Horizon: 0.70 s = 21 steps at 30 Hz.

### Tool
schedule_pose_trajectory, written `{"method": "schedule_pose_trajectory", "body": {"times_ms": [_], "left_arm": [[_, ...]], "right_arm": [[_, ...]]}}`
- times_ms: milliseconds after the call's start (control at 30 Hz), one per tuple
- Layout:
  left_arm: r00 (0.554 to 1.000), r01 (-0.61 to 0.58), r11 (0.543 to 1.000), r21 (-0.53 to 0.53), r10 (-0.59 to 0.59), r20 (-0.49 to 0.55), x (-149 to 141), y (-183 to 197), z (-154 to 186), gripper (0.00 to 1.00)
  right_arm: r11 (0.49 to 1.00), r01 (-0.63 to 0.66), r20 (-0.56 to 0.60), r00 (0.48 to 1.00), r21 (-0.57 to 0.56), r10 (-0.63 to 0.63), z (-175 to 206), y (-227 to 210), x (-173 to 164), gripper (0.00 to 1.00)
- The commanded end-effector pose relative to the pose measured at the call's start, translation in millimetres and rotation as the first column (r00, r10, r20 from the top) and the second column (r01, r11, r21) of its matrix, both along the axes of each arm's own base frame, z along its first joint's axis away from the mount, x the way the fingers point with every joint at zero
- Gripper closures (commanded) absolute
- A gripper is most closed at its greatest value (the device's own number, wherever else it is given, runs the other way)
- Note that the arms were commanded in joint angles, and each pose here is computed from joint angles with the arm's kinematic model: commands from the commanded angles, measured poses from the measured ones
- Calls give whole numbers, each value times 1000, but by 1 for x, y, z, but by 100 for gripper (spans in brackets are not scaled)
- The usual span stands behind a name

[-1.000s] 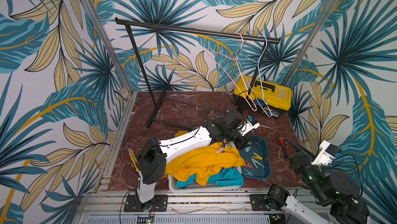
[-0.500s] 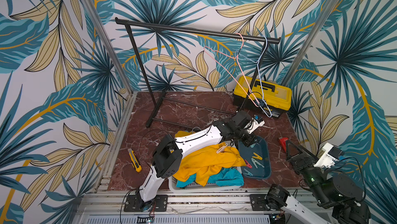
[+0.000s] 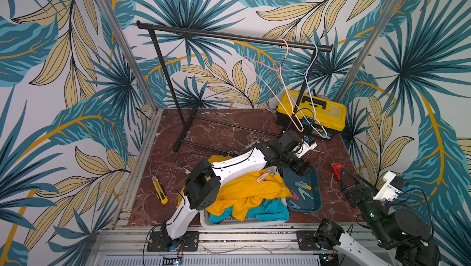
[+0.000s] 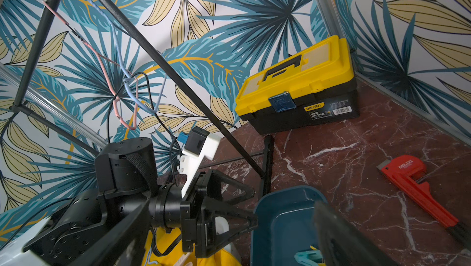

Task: Remove the clothespins securing t-shirts to the hanger
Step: Place the clothespin in the storage box, then pick up the hanger from the basket.

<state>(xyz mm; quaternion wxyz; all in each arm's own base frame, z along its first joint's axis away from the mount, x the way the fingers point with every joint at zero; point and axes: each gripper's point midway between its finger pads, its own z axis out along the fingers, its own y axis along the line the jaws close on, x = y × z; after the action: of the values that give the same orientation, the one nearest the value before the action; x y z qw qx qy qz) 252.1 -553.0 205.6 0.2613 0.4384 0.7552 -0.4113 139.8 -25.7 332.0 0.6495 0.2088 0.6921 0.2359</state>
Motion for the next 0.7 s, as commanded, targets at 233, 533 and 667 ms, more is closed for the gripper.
{"method": "schedule_pose_trajectory", "body": {"times_ms": [233,533,667], "left_arm": [[996,93,994,-62,-92,20,-20,0,28,15],[985,175,984,-39,-174,10,-58,10,21,0],[988,152,988,-18,-152,-5,-68,27,21,0]], "right_arm": [[1000,22,-1,1000,9,-22,-1,-5,-1,0],[999,35,-10,999,18,-35,-5,-6,1,1],[999,43,-16,999,23,-43,-8,-4,3,0]]}}
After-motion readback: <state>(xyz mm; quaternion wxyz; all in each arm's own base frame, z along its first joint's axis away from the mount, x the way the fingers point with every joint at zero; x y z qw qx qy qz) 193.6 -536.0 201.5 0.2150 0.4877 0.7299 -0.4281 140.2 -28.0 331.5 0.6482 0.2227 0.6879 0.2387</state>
